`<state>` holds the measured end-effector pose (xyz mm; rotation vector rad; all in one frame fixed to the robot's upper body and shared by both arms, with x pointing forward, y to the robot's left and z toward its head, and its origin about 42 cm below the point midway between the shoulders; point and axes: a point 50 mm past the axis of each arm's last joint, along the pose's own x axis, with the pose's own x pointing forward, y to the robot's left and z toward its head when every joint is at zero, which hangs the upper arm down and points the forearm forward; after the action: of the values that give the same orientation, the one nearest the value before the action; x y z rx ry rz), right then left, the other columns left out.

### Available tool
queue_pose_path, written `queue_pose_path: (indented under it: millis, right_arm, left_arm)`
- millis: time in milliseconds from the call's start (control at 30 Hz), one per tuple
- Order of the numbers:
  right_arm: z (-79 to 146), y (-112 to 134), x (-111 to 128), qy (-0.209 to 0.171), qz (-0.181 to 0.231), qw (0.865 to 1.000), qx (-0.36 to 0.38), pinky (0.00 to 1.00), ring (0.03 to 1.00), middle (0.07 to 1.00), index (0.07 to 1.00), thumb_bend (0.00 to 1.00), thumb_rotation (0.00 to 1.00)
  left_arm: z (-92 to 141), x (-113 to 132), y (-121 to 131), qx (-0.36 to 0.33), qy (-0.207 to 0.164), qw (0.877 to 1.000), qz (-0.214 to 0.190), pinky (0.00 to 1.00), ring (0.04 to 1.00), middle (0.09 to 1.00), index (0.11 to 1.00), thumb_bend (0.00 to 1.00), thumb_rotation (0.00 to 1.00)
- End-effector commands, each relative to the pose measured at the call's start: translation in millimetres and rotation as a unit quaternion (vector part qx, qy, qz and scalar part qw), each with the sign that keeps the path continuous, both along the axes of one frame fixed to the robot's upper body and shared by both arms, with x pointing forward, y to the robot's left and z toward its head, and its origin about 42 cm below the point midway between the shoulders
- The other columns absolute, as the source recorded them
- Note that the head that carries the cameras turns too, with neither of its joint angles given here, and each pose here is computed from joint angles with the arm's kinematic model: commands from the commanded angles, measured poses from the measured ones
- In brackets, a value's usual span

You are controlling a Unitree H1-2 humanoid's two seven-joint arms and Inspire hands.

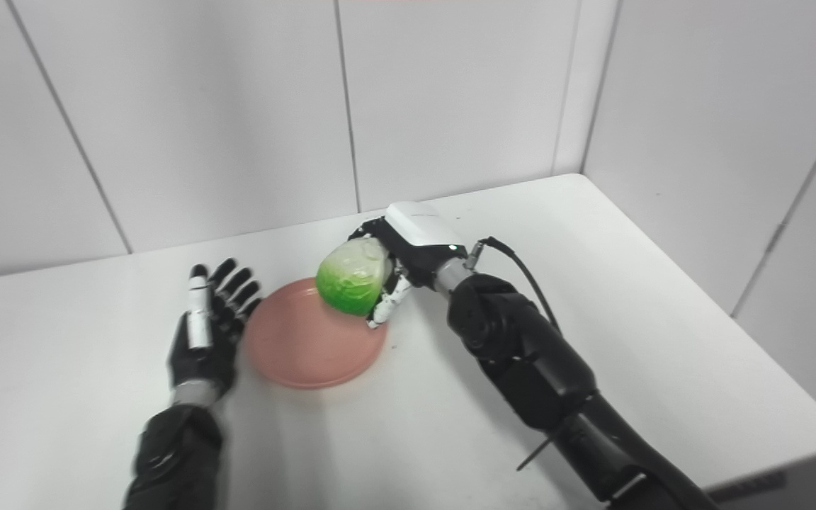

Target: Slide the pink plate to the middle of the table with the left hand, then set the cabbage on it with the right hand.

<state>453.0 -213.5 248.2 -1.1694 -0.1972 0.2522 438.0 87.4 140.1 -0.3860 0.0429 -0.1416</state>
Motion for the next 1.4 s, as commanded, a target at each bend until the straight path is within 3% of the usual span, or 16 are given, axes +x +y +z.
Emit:
queue_pose_path:
  millis: [0,200,333,433,600,667,700,733,767,867,1000,1033,1100,1233,1300,1367]
  right_arm:
    - [28,16,14,-0.052,0.03,0.998,-0.019,0.38,0.422,0.492,0.513,0.52,0.0]
    - [17,29,25,-0.039,0.049,0.996,-0.062,0.38,0.418,0.493,0.514,0.52,0.0]
    - [13,36,30,-0.037,0.063,0.992,-0.099,0.36,0.408,0.495,0.52,0.52,0.0]
    - [10,39,31,-0.037,0.07,0.991,-0.107,0.35,0.407,0.498,0.518,0.52,0.0]
    - [5,42,31,-0.042,0.075,0.988,-0.128,0.36,0.409,0.496,0.528,0.52,0.0]
    - [3,43,29,-0.049,0.073,0.987,-0.135,0.39,0.486,0.476,0.522,0.52,0.01]
    - [2,42,28,-0.052,0.073,0.986,-0.138,0.45,0.573,0.61,0.506,0.52,0.1]
    - [1,41,27,-0.052,0.074,0.986,-0.142,0.46,0.581,0.624,0.504,0.52,0.11]
    - [0,41,27,-0.051,0.075,0.985,-0.144,0.52,0.669,0.724,0.672,0.62,0.27]
    - [1,39,26,-0.064,0.087,0.986,-0.128,0.59,0.756,0.833,0.823,0.71,0.48]
    - [6,39,23,-0.076,0.11,0.985,-0.11,0.66,0.815,0.882,0.881,0.73,0.63]
    - [7,39,23,-0.076,0.118,0.984,-0.108,0.66,0.815,0.882,0.881,0.73,0.63]
    - [10,39,22,-0.074,0.13,0.983,-0.106,0.69,0.843,0.901,0.895,0.75,0.69]
    - [16,38,20,-0.073,0.15,0.981,-0.1,0.79,0.884,0.915,0.912,0.79,0.72]
    - [20,37,18,-0.072,0.159,0.98,-0.098,0.87,0.918,0.928,0.93,0.8,0.75]
    - [24,35,15,-0.073,0.165,0.979,-0.094,0.9,0.93,0.932,0.937,0.8,0.77]
  left_arm:
    - [22,5,-15,0.0,-0.039,0.999,0.005,0.81,0.822,0.814,0.792,0.53,0.84]
    - [25,0,-24,0.01,-0.076,0.997,-0.005,0.86,0.879,0.872,0.85,0.49,0.94]
    - [23,-1,-29,-0.007,-0.089,0.996,0.015,0.84,0.855,0.858,0.829,0.49,0.86]
    - [21,1,-31,0.003,-0.098,0.995,0.019,0.86,0.865,0.862,0.836,0.51,0.91]
    - [20,1,-33,0.008,-0.103,0.994,0.028,0.88,0.863,0.853,0.821,0.54,0.89]
    - [20,1,-33,0.012,-0.101,0.994,0.035,0.89,0.876,0.856,0.835,0.53,0.91]
    - [20,0,-33,0.017,-0.1,0.994,0.035,0.91,0.882,0.863,0.843,0.53,0.92]
    - [20,0,-32,0.016,-0.1,0.994,0.04,0.91,0.884,0.865,0.845,0.53,0.93]
    - [20,0,-32,0.014,-0.1,0.994,0.043,0.92,0.875,0.863,0.854,0.52,0.9]
    - [20,1,-31,0.008,-0.107,0.994,0.034,0.92,0.882,0.878,0.858,0.5,0.91]
    - [22,2,-27,0.018,-0.116,0.993,0.0,0.94,0.933,0.93,0.903,0.49,0.99]
    - [23,3,-27,0.001,-0.11,0.994,0.006,0.94,0.933,0.93,0.903,0.49,0.99]
    - [24,3,-28,-0.019,-0.102,0.994,0.016,0.89,0.893,0.9,0.883,0.47,0.84]
    - [25,5,-31,-0.033,-0.097,0.994,0.025,0.89,0.884,0.897,0.871,0.45,0.75]
    - [25,6,-31,-0.024,-0.1,0.995,0.016,0.92,0.913,0.929,0.909,0.46,0.85]
    - [24,8,-30,-0.02,-0.101,0.995,0.014,0.93,0.925,0.939,0.921,0.46,0.89]
